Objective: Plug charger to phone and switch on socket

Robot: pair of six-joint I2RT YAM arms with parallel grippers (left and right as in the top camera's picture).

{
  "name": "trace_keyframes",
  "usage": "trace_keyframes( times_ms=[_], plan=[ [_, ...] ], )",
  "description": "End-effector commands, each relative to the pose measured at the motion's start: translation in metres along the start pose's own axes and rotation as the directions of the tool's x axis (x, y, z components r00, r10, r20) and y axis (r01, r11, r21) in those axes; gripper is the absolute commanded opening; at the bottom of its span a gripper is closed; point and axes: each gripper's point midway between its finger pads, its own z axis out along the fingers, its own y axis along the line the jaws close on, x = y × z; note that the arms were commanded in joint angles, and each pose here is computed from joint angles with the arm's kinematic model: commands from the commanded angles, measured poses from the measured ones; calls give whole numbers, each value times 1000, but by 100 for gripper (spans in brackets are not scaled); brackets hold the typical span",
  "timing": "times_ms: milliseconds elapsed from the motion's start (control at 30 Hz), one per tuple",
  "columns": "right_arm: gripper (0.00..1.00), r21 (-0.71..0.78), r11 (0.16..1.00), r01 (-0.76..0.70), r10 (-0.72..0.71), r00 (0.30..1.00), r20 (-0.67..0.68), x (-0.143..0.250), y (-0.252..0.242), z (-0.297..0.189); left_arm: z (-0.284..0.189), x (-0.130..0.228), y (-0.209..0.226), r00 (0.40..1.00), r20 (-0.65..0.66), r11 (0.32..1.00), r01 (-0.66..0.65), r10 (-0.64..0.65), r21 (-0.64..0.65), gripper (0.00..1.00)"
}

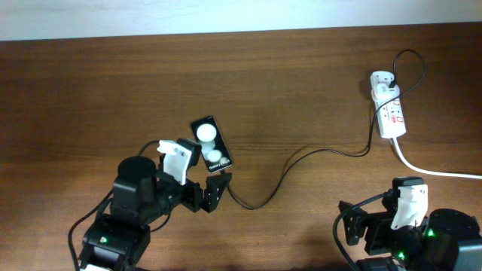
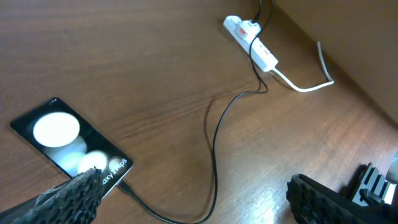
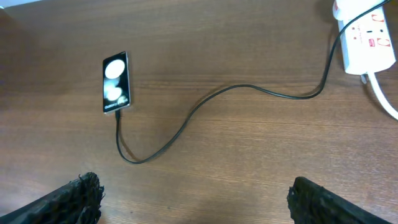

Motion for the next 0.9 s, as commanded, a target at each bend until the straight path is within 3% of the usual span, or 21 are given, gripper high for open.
trace_keyframes(
  times_ms=[0, 500, 667, 867],
  plan=[
    [99, -73, 997, -7, 7, 1000, 1, 1, 13, -4, 2, -1, -2, 1000, -4, 1000, -11, 11, 13, 99],
    [99, -81, 997, -6, 6, 1000, 0, 1, 15, -4, 12, 9, 4, 998, -57, 1000, 13, -12, 10, 99],
    [99, -81, 997, -6, 6, 1000, 0, 1, 15, -4, -12, 7, -8, 1000, -12, 1000, -14, 14, 10, 99],
    [99, -81, 997, -6, 6, 1000, 0, 1, 15, -4, -72, 3, 27, 972, 224, 971, -16, 70, -238, 99]
  ],
)
